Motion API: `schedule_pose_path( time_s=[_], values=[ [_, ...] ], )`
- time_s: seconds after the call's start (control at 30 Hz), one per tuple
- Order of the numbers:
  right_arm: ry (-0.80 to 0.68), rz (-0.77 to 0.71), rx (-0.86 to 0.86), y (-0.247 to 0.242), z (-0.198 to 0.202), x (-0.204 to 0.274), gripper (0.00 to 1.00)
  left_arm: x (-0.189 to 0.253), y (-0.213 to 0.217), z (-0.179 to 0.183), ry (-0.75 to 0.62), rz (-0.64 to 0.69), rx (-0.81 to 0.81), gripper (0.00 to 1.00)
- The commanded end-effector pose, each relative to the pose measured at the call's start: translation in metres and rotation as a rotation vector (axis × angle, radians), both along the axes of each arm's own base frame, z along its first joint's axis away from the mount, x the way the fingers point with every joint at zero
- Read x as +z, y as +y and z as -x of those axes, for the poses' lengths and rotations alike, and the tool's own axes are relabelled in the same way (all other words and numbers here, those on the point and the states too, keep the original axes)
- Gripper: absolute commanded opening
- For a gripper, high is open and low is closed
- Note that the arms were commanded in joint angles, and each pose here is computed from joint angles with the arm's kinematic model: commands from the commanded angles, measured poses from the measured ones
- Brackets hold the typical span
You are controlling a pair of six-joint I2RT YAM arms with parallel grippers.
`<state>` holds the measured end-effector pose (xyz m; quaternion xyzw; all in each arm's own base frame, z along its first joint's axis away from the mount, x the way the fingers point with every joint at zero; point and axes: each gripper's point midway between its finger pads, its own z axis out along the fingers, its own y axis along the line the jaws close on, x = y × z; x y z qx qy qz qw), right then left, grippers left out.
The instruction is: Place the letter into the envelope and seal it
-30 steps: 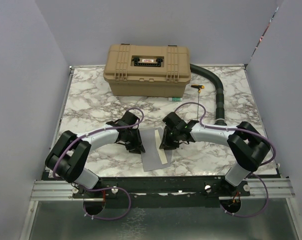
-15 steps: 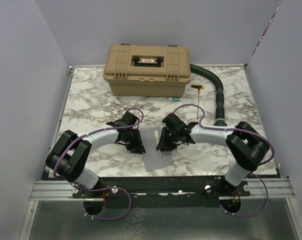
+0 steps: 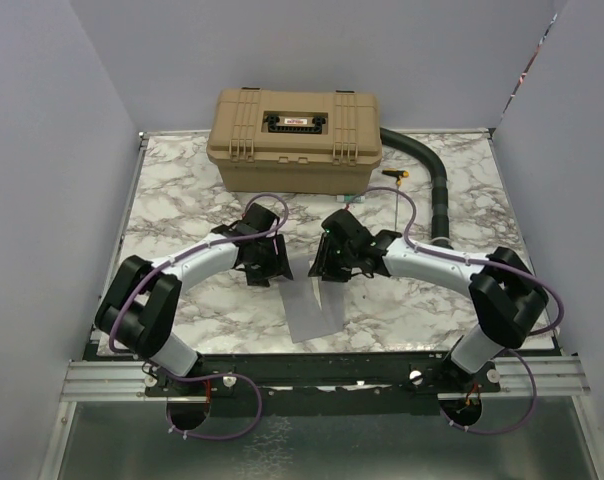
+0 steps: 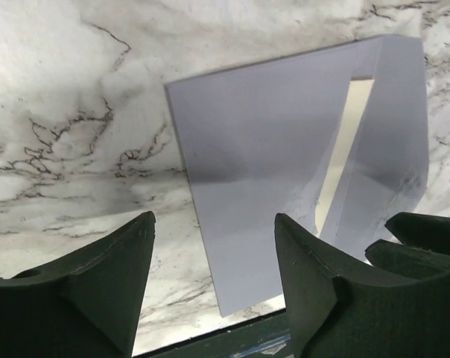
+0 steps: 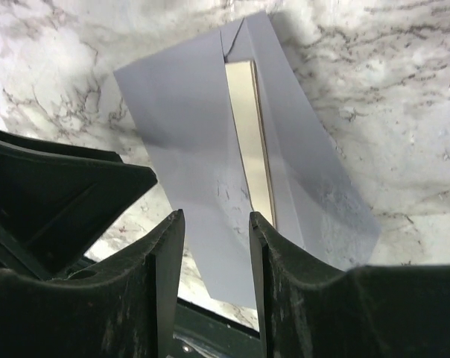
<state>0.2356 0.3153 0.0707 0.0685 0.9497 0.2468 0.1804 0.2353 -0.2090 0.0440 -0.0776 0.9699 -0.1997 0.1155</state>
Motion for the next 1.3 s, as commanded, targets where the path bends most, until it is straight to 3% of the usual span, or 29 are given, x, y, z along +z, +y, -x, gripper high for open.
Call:
schedule_pose_path(
  time_s=[0.0,0.1,0.37,0.67,1.0,1.27],
  values=[
    [-0.007,0.101,-0.047,-0.010,-0.015,-0.014,0.45,-0.017,0.012,-0.003,0.027,-0.088,-0.008,0.67],
    [0.010,0.083,-0.042,-0.005,-0.018,-0.022,0.45,-0.023,0.014,0.000,0.053,-0.101,-0.018,0.67],
    [0.067,0.113,-0.032,0.000,-0.021,-0.046,0.41,-0.032,0.013,0.006,0.097,-0.084,-0.076,0.49],
    [0.087,-0.032,0.081,0.032,-0.015,-0.047,0.38,-0.031,-0.004,0.003,0.117,-0.011,-0.119,0.39],
    [0.048,-0.026,0.088,0.027,-0.021,-0.037,0.37,-0.025,-0.001,-0.016,0.052,-0.045,-0.070,0.36],
    [-0.169,0.088,-0.005,-0.016,-0.049,0.026,0.38,0.022,0.008,-0.049,-0.158,-0.073,-0.032,0.43]
  ],
)
